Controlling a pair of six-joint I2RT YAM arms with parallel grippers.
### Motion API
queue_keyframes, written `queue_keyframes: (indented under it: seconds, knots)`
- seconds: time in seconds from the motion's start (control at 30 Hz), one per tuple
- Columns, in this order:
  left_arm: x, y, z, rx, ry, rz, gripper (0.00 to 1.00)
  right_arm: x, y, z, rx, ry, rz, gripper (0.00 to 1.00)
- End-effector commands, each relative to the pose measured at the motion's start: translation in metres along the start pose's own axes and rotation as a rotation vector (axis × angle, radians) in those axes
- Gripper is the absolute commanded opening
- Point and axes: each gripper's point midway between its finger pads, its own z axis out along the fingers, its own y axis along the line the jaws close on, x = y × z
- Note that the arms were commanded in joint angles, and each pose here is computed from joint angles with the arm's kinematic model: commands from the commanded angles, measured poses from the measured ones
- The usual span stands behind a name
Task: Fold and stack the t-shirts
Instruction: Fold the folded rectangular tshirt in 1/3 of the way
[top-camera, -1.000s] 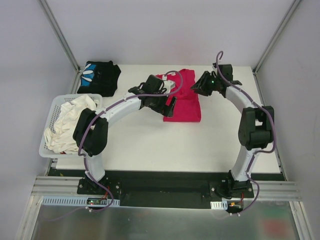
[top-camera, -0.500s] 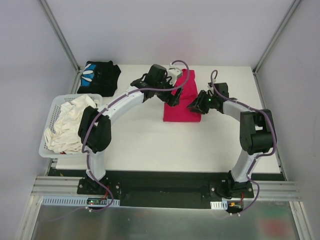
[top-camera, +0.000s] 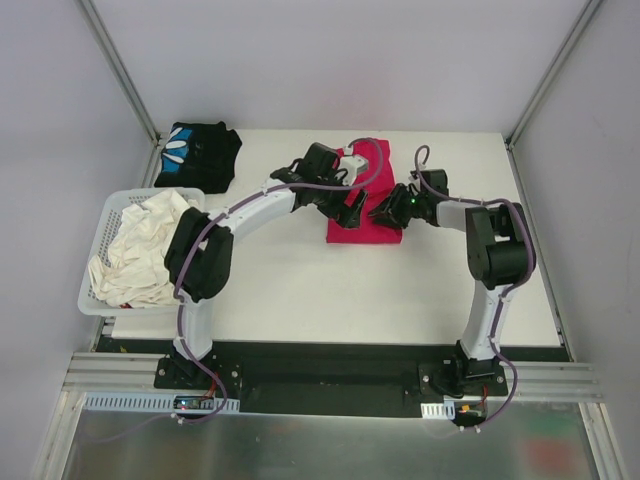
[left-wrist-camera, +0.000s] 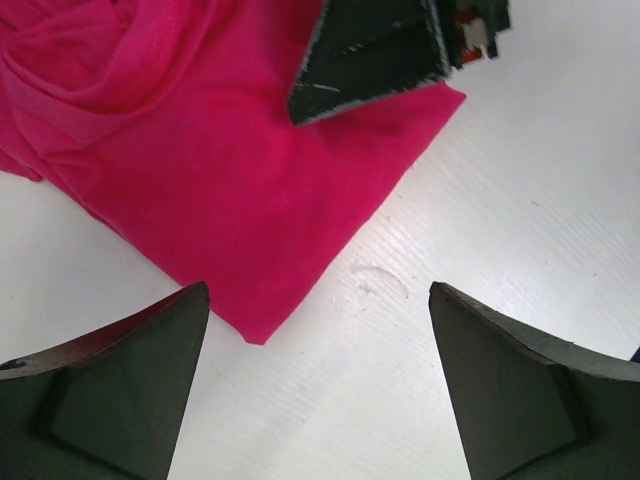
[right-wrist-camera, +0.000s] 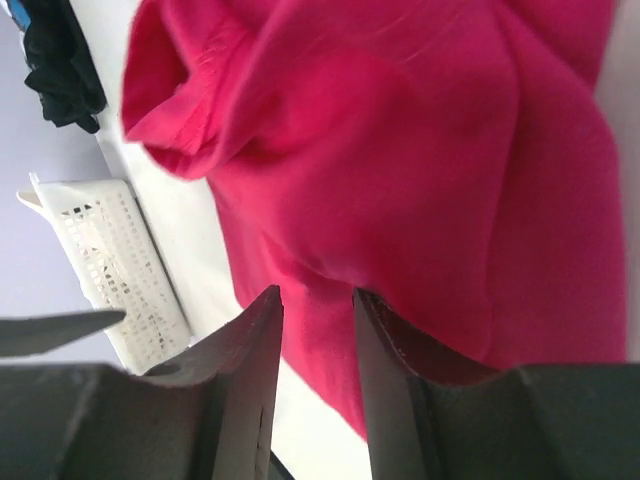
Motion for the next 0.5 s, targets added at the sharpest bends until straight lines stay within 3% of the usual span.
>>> queue_keyframes:
  seconds: [0.0,0.17,0.47]
  knots:
    - [-0.015,-0.017,-0.027,0.012,-0.056,0.022,0.91,-0.011,0.007,0.014,-0.048,0.005,0.013,0.37]
    - [-0.012,-0.017,-0.032,0.001,-0.056,0.025,0.91,0.007,-0.012,0.019,-0.015,0.050,0.082,0.36]
    - [-0.009,-0.010,-0.043,-0.052,-0.062,0.058,0.91,0.065,-0.042,-0.011,0.080,0.109,0.133,0.37]
